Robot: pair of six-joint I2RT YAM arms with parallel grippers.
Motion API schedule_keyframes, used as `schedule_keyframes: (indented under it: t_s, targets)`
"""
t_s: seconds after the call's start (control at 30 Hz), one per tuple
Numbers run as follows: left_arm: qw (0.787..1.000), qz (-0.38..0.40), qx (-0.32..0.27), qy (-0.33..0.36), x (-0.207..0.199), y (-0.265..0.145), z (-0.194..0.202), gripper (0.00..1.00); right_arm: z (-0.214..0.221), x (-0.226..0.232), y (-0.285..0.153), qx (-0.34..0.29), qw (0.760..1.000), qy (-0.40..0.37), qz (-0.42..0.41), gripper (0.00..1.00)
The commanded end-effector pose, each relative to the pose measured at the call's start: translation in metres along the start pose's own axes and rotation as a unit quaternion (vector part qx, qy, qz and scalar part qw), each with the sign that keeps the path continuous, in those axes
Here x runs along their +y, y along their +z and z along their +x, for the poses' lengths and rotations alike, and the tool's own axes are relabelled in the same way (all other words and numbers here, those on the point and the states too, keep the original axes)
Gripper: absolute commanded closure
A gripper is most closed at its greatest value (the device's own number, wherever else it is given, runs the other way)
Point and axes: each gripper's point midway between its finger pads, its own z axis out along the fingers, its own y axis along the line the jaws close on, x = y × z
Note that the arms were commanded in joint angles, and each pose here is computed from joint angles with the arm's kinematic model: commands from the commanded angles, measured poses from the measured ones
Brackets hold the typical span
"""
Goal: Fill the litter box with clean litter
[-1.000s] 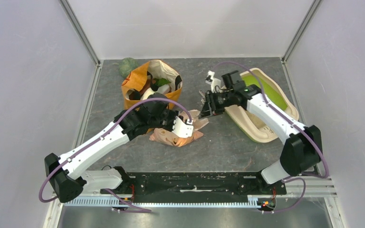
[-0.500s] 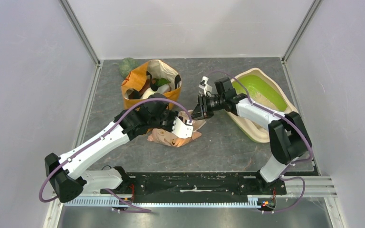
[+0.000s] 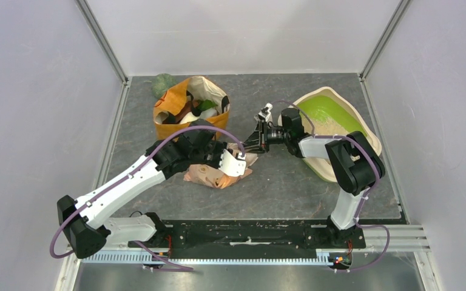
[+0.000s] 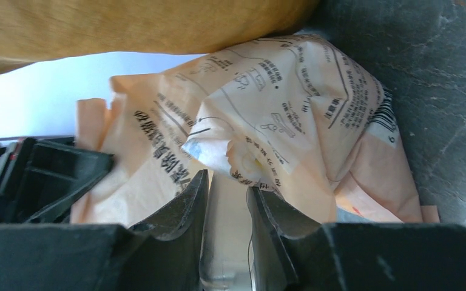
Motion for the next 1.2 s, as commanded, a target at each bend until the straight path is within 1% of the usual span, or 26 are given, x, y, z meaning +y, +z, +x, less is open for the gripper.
schedule_keyframes:
  t_s: [0.0,0.13,0.23,0.3,0.33,0.4,0.47,0.5,0.53,0.57,0.6,0.67,0.73,0.77,0.83,0.9,0.97,1.03,1.07,1.17]
  targets:
    - [0.998,-0.020,-0.052,0.018,0.015,-0.001,-0.027,0.98,-0.004,0.051,-0.015,0.000,0.996,-0.052,-0.076,1.00]
    - [0.998,-0.023,-0.053,0.020,0.018,-0.002,-0.030,0.98,0.008,0.054,-0.021,0.008,0.996,-0.057,-0.073,1.00]
    - [0.998,-0.022,-0.052,0.022,0.018,-0.002,-0.032,0.98,0.007,0.045,-0.007,0.009,0.996,-0.057,-0.065,1.00]
    - [0.998,-0.021,-0.051,0.023,0.017,-0.001,-0.032,0.98,0.000,0.049,0.001,0.010,0.995,-0.052,-0.082,1.00]
    - [0.998,-0.019,-0.049,0.024,0.016,0.000,-0.031,0.98,-0.003,0.053,-0.003,0.012,0.995,-0.043,-0.094,1.00]
    - [0.998,-0.019,-0.047,0.026,0.016,0.000,-0.030,0.98,-0.008,0.061,-0.027,0.004,0.994,-0.028,-0.105,1.00]
    - [0.998,-0.020,-0.050,0.022,0.016,-0.001,-0.031,0.98,-0.009,0.050,-0.054,-0.010,0.997,-0.007,-0.079,1.00]
    - [0.998,-0.020,-0.051,0.018,0.016,0.000,-0.032,0.98,-0.005,0.044,-0.059,-0.011,0.998,-0.025,-0.063,1.00]
    - [0.998,-0.020,-0.053,0.018,0.016,0.000,-0.033,0.98,0.001,0.038,-0.059,-0.008,0.999,-0.024,-0.035,1.00]
    - [0.998,-0.019,-0.053,0.017,0.015,0.000,-0.033,0.98,0.007,0.034,-0.054,-0.002,0.999,-0.039,-0.014,1.00]
    - [0.998,-0.018,-0.051,0.017,0.013,0.002,-0.032,0.98,0.012,0.037,-0.045,0.007,0.999,-0.050,-0.014,1.00]
    - [0.998,-0.017,-0.049,0.020,0.012,0.002,-0.032,0.98,0.017,0.044,-0.034,0.013,0.999,-0.031,-0.035,1.00]
    - [0.998,-0.019,-0.047,0.024,0.013,0.001,-0.031,0.98,0.016,0.045,-0.045,0.006,0.999,-0.031,-0.041,1.00]
    - [0.998,-0.022,-0.046,0.024,0.014,0.000,-0.031,0.98,0.015,0.037,-0.055,0.004,1.000,-0.017,-0.020,1.00]
    - [0.998,-0.024,-0.046,0.024,0.015,-0.002,-0.031,0.98,0.017,0.028,-0.061,0.004,1.000,-0.029,-0.004,1.00]
    - [0.998,-0.023,-0.046,0.025,0.014,-0.002,-0.031,0.98,0.018,0.035,-0.051,0.006,0.999,-0.009,-0.030,1.00]
    - [0.999,-0.021,-0.041,0.025,0.013,0.000,-0.028,0.98,0.014,0.047,-0.055,0.006,0.998,-0.010,-0.060,1.00]
    - [0.999,-0.025,-0.041,0.021,0.015,-0.002,-0.029,0.98,0.017,0.042,-0.070,0.005,0.999,-0.001,-0.044,1.00]
    - [0.999,-0.026,-0.042,0.020,0.015,-0.002,-0.030,0.98,0.021,0.038,-0.073,0.009,0.999,-0.018,-0.033,1.00]
    - [0.999,-0.024,-0.041,0.023,0.011,-0.002,-0.028,0.98,0.032,0.037,-0.082,0.016,0.999,-0.022,-0.019,1.00]
